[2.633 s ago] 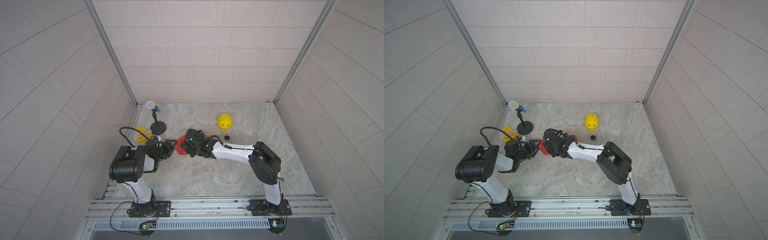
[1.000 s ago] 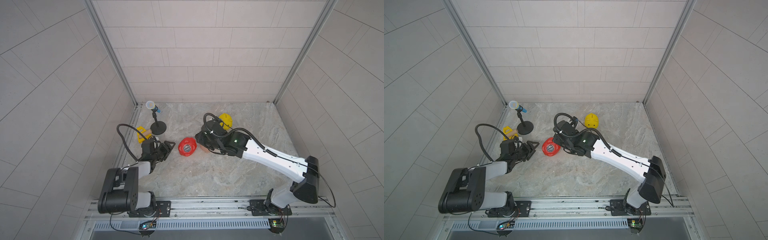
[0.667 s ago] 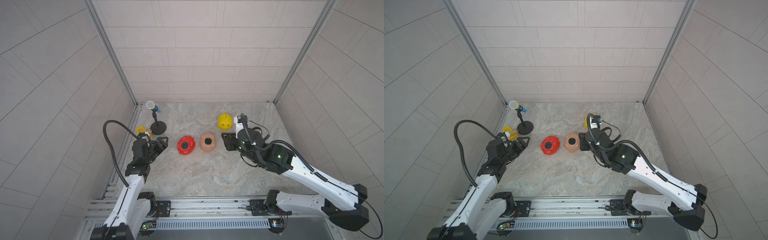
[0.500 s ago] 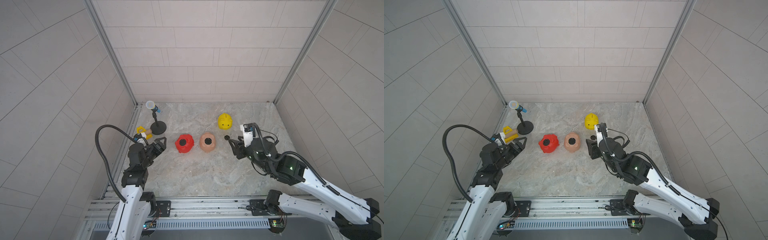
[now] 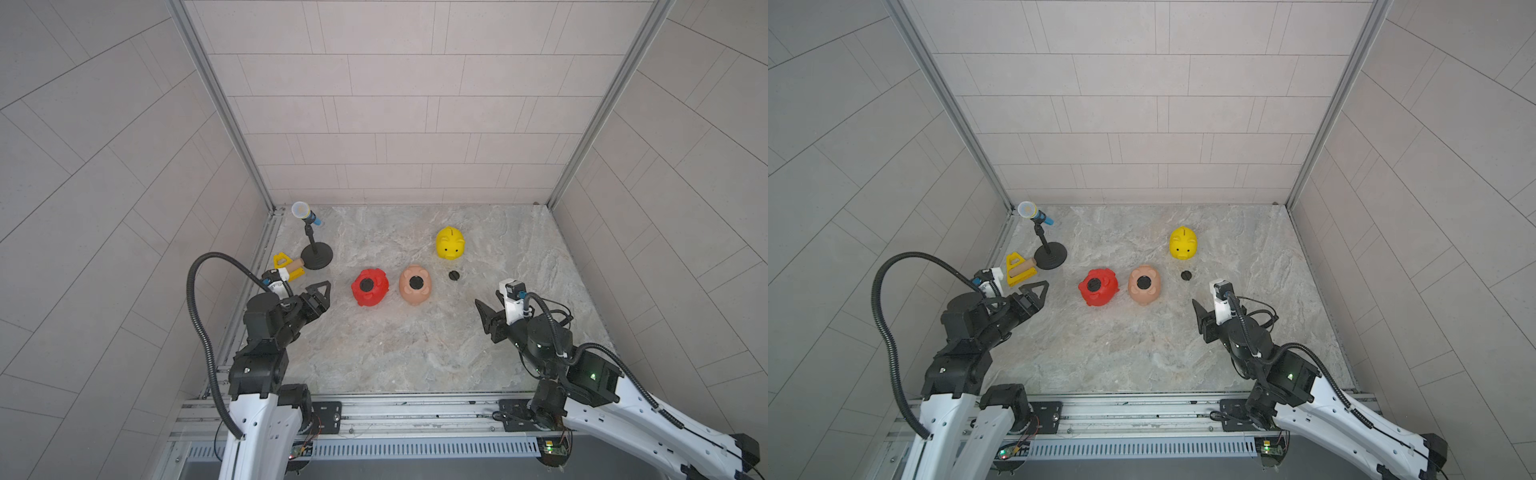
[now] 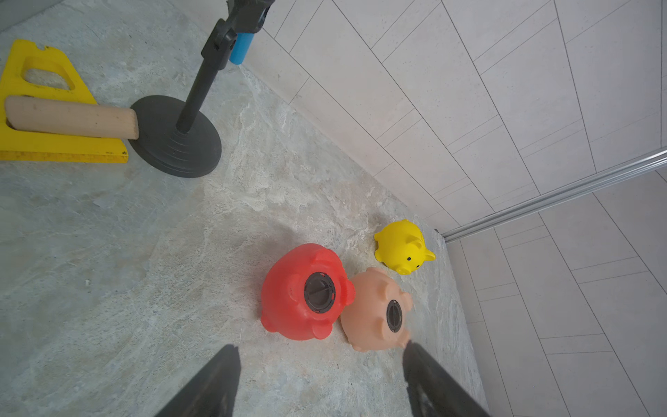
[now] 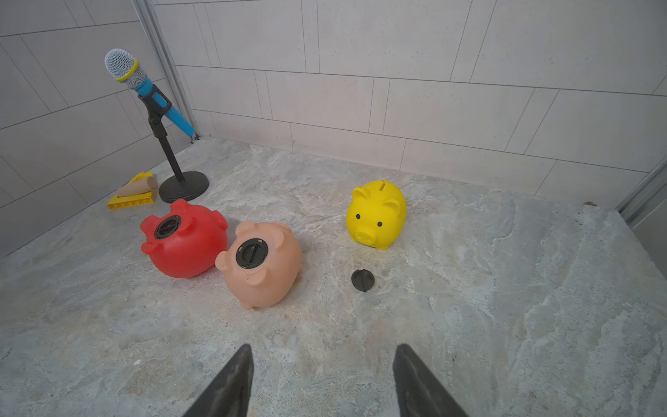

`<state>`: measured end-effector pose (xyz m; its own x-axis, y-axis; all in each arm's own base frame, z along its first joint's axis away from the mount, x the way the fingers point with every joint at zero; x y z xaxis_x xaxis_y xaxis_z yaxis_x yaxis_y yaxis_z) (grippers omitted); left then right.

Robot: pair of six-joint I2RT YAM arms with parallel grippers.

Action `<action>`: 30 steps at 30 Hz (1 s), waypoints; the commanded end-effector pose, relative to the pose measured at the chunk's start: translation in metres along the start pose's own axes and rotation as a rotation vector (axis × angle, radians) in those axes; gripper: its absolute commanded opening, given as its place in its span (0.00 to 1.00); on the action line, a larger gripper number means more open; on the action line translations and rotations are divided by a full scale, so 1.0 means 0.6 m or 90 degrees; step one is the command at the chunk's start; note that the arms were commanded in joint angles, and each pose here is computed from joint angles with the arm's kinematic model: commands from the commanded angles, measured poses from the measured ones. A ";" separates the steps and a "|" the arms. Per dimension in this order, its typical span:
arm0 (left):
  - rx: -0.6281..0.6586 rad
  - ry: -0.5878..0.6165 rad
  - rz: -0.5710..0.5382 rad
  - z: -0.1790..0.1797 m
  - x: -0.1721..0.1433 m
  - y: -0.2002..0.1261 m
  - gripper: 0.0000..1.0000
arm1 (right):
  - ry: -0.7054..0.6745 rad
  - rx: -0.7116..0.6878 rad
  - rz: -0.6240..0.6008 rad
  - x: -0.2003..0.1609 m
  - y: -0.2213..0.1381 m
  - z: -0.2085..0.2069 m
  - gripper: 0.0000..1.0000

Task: Close piggy banks
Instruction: Move the piggy bank to the center of the board.

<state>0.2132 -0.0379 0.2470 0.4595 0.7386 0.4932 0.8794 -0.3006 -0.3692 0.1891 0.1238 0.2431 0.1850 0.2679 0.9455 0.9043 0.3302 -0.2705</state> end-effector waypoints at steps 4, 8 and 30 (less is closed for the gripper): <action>0.019 0.054 0.009 -0.016 0.003 -0.029 0.77 | -0.014 -0.029 0.000 -0.003 0.007 -0.007 0.64; 0.016 0.054 0.022 -0.016 -0.001 -0.024 0.77 | -0.018 -0.033 0.006 -0.002 0.010 -0.007 0.64; 0.015 0.039 0.031 -0.026 0.012 -0.005 0.77 | 0.116 -0.091 0.140 -0.047 0.051 -0.085 0.68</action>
<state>0.2105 -0.0390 0.2468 0.5261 0.6906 0.4964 0.8352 -0.3094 -0.4547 0.2307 0.0840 0.2305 0.3864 0.1635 0.9077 0.8969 0.1628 -0.4111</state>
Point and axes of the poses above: each gripper's point midway between its finger pads, its own y axis out along the fingers, its own z axis along the line the jaws close on, x = y × z, the point moved 3 cm from there along -y, back along the fingers, and after that the axes turned 13 degrees about -y, right-handed, at the moved point
